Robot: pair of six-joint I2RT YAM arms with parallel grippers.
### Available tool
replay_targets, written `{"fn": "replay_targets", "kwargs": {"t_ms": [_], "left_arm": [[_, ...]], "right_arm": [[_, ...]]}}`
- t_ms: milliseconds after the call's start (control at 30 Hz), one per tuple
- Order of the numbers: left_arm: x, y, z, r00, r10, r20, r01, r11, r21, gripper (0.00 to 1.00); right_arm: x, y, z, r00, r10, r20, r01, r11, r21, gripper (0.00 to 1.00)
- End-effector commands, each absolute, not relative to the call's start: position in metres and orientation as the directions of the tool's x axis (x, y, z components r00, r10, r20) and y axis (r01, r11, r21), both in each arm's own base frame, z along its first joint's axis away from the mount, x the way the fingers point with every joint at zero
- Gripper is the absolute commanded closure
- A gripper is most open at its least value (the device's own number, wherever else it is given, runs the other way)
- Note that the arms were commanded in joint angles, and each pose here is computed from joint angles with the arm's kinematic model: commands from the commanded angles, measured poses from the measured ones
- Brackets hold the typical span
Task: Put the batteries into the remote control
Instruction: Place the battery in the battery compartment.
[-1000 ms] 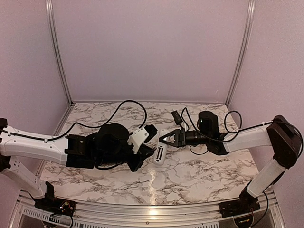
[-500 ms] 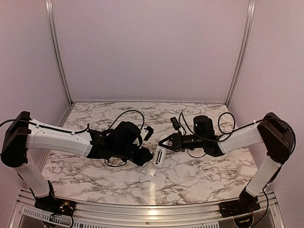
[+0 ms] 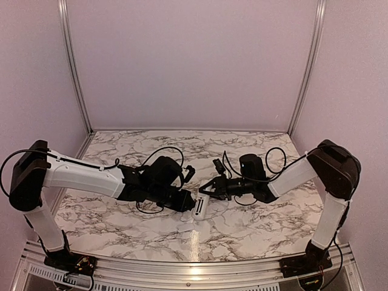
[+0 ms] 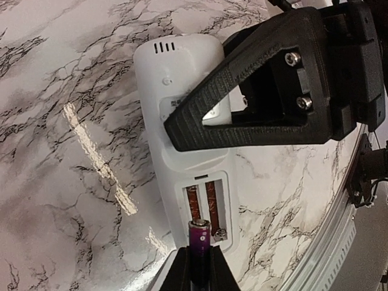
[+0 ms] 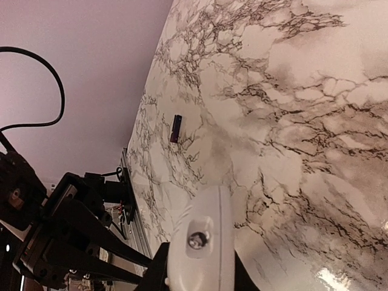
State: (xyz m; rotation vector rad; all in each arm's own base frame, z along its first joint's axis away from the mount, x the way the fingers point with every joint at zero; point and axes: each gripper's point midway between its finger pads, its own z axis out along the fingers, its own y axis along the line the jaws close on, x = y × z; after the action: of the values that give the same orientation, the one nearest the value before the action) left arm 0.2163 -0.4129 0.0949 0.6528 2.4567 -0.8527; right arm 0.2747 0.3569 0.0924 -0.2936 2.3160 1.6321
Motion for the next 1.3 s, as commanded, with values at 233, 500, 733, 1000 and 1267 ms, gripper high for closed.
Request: {"fn": "replay_targets", "kwargs": {"t_ms": [233,500,733,1000,1267], "left_arm": [[0.223,-0.413,0.079,-0.830,0.273,-0.487,0.509,0.727,-0.461,1.00],[0.222,-0.416,0.077,-0.842,0.267,-0.470,0.496,0.725,-0.478,1.00],[0.221,-0.416,0.062,-0.858,0.288,-0.426,0.480,0.745,-0.463,1.00],[0.233,-0.408,0.053,-0.879,0.245,-0.410,0.417,0.812,-0.409,0.96],[0.242,-0.408,0.053,-0.880,0.228,-0.417,0.396,0.838,-0.375,0.89]], "right_arm": [[0.282,0.371,0.108,-0.938,0.013,-0.347,-0.331,0.269,0.904,1.00],[0.285,0.370,0.100,-0.943,0.027,-0.332,-0.310,0.290,0.905,1.00],[0.289,0.370,0.103,-0.943,0.053,-0.329,-0.301,0.289,0.909,1.00],[0.288,0.370,0.103,-0.948,0.060,-0.311,-0.284,0.280,0.917,1.00],[0.287,0.372,0.102,-0.956,0.060,-0.288,-0.264,0.256,0.930,1.00]]}}
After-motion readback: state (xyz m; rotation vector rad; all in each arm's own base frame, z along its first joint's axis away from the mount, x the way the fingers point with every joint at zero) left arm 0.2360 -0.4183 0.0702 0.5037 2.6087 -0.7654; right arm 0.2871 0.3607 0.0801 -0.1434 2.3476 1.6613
